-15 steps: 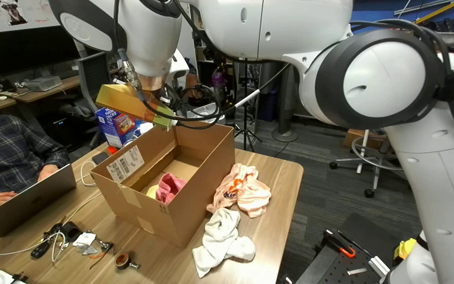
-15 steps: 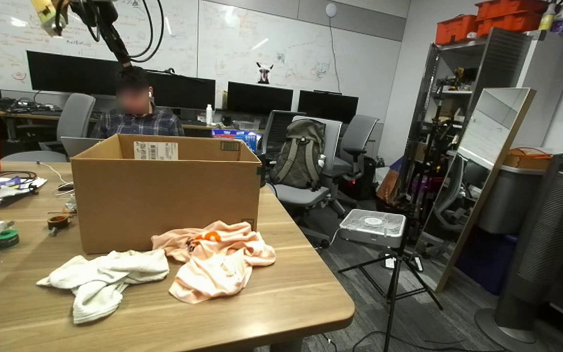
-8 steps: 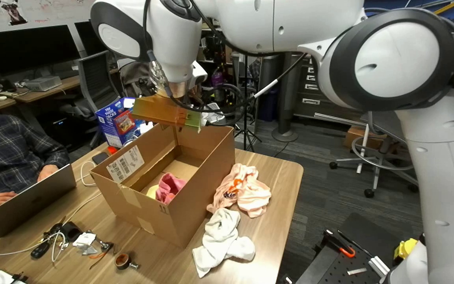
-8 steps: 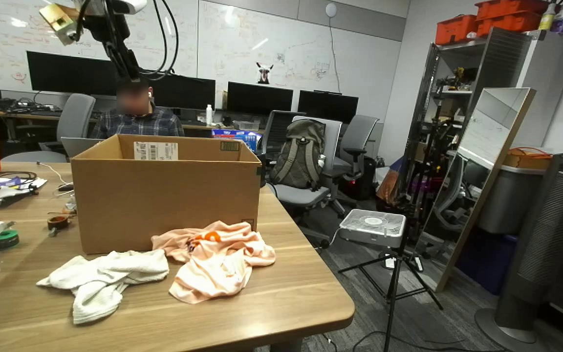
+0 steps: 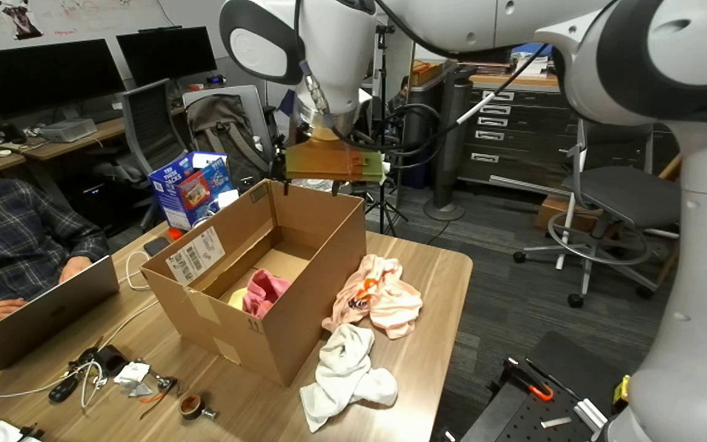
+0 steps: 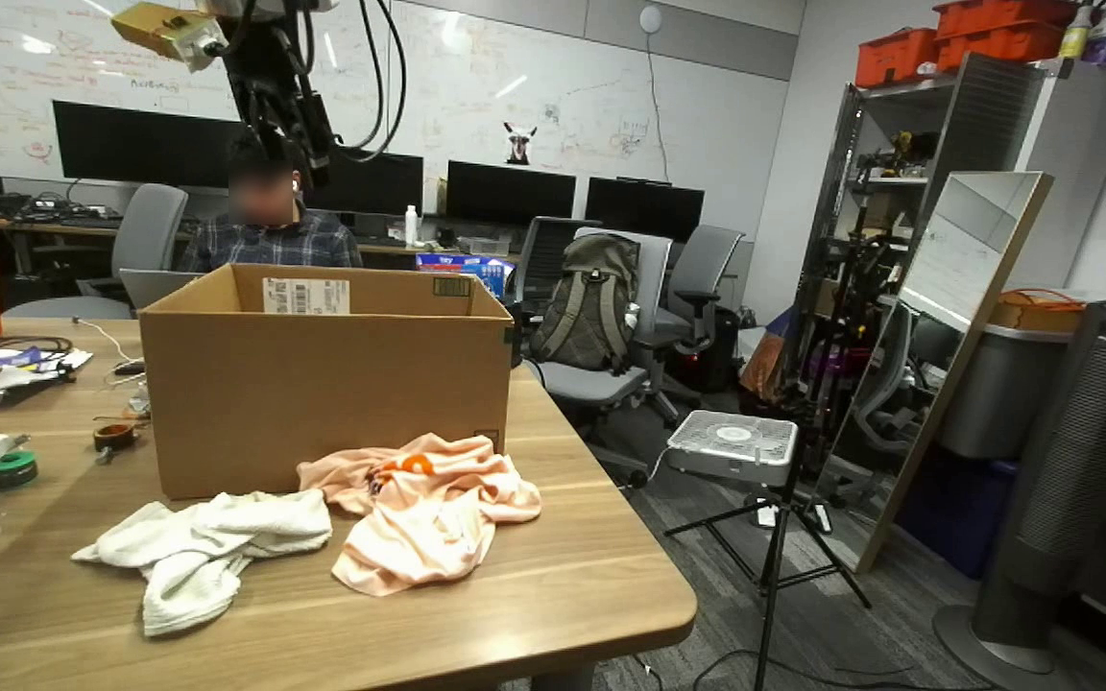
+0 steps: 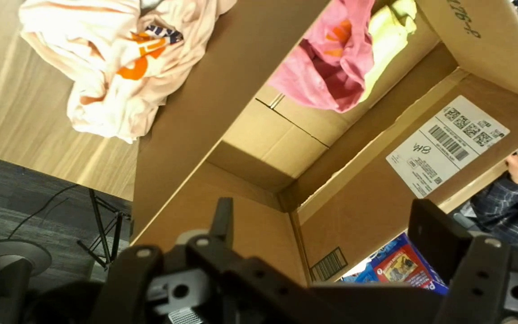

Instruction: Put the yellow and pink clothes inside the box

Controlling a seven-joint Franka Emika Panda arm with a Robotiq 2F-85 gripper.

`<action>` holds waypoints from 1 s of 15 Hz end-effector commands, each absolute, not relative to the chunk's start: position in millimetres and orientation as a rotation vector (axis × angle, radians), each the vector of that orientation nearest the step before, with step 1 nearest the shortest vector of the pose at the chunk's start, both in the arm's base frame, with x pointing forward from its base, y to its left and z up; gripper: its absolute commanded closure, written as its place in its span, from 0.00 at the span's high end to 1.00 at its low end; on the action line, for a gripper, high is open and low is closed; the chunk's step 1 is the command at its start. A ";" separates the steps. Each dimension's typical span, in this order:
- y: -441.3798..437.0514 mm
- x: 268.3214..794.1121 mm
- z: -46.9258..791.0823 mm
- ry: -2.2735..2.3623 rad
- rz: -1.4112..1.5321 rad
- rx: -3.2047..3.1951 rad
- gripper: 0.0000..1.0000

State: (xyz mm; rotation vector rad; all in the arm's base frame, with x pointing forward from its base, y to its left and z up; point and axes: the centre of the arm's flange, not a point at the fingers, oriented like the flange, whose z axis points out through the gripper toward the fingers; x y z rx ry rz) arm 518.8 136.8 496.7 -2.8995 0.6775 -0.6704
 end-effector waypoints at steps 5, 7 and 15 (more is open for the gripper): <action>43.0 456.2 537.8 0.441 -0.582 -2.968 1.00; 23.1 445.9 542.4 0.390 -0.582 -2.964 1.00; -11.4 450.0 529.6 0.343 -0.648 -2.947 1.00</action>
